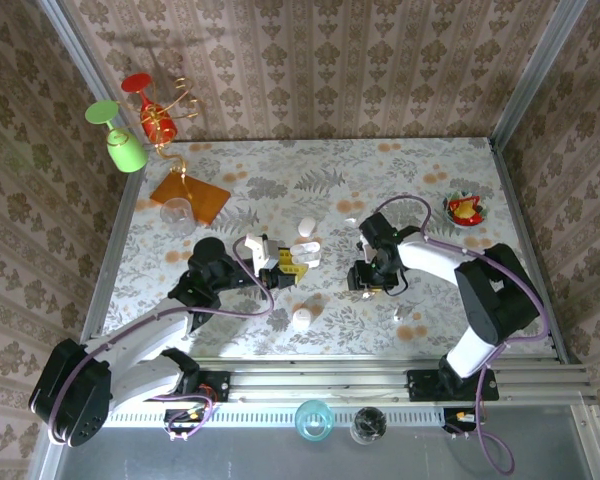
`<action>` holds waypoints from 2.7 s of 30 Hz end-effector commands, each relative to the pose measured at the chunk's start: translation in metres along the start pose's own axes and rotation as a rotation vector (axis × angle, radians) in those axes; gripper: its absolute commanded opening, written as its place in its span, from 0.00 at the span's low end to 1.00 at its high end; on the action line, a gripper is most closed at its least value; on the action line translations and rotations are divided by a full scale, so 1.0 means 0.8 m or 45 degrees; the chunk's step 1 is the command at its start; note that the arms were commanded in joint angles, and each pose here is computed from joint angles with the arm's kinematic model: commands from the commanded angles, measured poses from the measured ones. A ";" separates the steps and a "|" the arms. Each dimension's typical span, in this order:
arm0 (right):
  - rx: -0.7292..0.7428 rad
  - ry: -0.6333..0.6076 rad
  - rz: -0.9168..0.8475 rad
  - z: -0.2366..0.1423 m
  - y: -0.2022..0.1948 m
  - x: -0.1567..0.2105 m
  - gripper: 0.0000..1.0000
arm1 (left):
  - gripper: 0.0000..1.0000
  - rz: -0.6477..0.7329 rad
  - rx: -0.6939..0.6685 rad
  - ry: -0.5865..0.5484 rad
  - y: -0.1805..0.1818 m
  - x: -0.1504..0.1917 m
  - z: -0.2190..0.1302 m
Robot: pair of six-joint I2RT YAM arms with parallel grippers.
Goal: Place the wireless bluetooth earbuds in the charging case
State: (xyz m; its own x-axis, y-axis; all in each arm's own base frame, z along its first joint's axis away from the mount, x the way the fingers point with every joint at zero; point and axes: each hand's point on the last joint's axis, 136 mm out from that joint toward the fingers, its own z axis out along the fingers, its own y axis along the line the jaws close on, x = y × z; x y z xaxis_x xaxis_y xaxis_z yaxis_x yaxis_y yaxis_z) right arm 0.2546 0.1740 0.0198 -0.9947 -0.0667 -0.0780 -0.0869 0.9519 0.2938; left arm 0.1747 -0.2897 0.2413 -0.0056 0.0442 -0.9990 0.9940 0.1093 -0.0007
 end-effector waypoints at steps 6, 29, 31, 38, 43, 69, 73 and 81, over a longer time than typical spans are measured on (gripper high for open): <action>-0.001 0.057 0.029 -0.011 0.006 0.034 0.48 | 0.08 -0.018 0.011 0.010 0.000 0.003 0.000; 0.493 0.415 -0.324 -0.020 -0.006 0.036 0.45 | 0.08 0.031 -0.065 0.045 -0.008 0.016 -0.016; 0.498 0.446 -0.326 -0.011 -0.007 0.037 0.44 | 0.08 0.037 -0.071 0.051 -0.008 0.016 -0.016; 0.519 0.466 -0.329 0.006 -0.011 0.033 0.38 | 0.08 0.038 -0.070 0.055 -0.008 0.019 -0.016; 0.526 0.454 -0.332 0.009 -0.011 0.028 0.37 | 0.08 0.037 -0.066 0.059 -0.008 0.020 -0.015; -0.160 -0.534 -0.462 -0.174 0.119 -0.052 0.22 | 0.09 0.032 -0.065 0.039 0.008 0.013 -0.001; -0.382 -0.651 -0.563 -0.229 0.151 -0.041 0.22 | 0.08 0.021 -0.050 0.027 0.009 0.010 0.003; -0.754 -0.703 -0.793 -0.290 0.218 -0.005 0.23 | 0.09 0.011 -0.023 0.022 0.009 0.007 0.008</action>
State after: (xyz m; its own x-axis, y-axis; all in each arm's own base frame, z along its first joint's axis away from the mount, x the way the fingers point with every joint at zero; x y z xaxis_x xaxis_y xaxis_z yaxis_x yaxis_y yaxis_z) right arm 0.2491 0.2513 0.2679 -0.6675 -0.1914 -0.7196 -0.6468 0.6279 0.4329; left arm 0.1836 -0.2906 0.2134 -0.0368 0.1090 -0.9934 0.9873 0.1575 -0.0193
